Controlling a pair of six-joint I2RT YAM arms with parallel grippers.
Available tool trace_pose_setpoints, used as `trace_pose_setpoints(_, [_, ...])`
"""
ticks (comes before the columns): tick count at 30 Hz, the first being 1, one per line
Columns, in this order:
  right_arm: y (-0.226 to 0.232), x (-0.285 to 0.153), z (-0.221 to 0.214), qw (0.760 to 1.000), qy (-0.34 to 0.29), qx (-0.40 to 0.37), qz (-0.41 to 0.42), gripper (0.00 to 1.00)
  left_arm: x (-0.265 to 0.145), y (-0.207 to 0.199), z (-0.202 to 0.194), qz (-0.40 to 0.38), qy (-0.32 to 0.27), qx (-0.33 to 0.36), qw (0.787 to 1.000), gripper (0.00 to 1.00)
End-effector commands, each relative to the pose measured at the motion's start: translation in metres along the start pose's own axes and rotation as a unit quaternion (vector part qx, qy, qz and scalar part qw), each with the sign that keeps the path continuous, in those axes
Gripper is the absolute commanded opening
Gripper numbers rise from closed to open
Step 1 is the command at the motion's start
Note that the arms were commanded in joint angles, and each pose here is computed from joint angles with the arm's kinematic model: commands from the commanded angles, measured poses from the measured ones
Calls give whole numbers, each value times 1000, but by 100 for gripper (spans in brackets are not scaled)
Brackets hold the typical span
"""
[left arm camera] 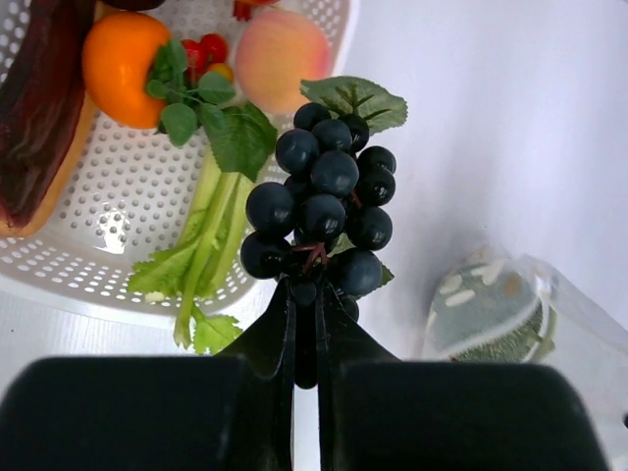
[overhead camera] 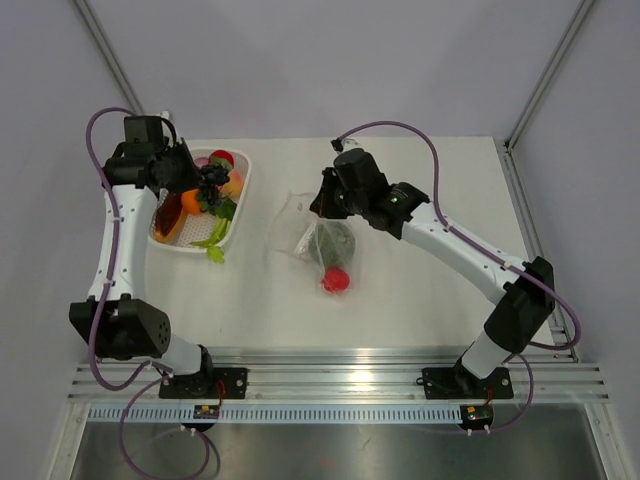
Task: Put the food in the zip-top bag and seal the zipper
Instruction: Place the fake fruit in the zipper food storage bag.
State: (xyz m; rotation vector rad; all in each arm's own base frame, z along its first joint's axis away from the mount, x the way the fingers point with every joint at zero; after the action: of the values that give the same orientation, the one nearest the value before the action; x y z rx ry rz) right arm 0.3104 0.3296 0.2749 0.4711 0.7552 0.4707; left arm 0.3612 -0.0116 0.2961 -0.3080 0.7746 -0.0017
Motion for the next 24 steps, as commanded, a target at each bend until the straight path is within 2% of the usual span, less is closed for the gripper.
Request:
trace_pose_setpoints(1, [27,1,22,999,-22,9,45,0,-39,-37,-1,-80,-30,41,995,0])
trace_pose_setpoints(3, [32,4,25,998,-24,11,50,0,-53,-49,-7,-105,-37,50,993,0])
trace_pose_setpoints(9, [38,28,31,998,-22,13,49,0,-75,-91,-44,-184,-6,90,979,0])
trace_pose_setpoints(13, [44,34,30,998,-12,14,57,0,-77,-99,-63,-211,15,99,972,0])
trace_pose_setpoints(20, [49,21,31,997,-13,22,76,0,-52,-93,-89,-211,59,96,971,0])
trace_pose_setpoints(24, [59,9,28,993,-3,28,110,0,-43,-102,-94,-242,73,93,963,0])
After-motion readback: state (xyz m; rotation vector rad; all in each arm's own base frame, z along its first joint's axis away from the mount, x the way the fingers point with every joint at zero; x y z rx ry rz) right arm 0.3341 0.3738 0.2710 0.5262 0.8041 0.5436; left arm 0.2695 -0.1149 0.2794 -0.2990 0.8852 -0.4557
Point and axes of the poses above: each gripper's point midway between its finger pads, its own x axis out along the fingers, its own y axis along the line the jaws close on, z = x × y, the point moved 3 cm from there along -x, back along the fingers, and after that the axes turned 6 degrees about x, right-handed, at the moved point
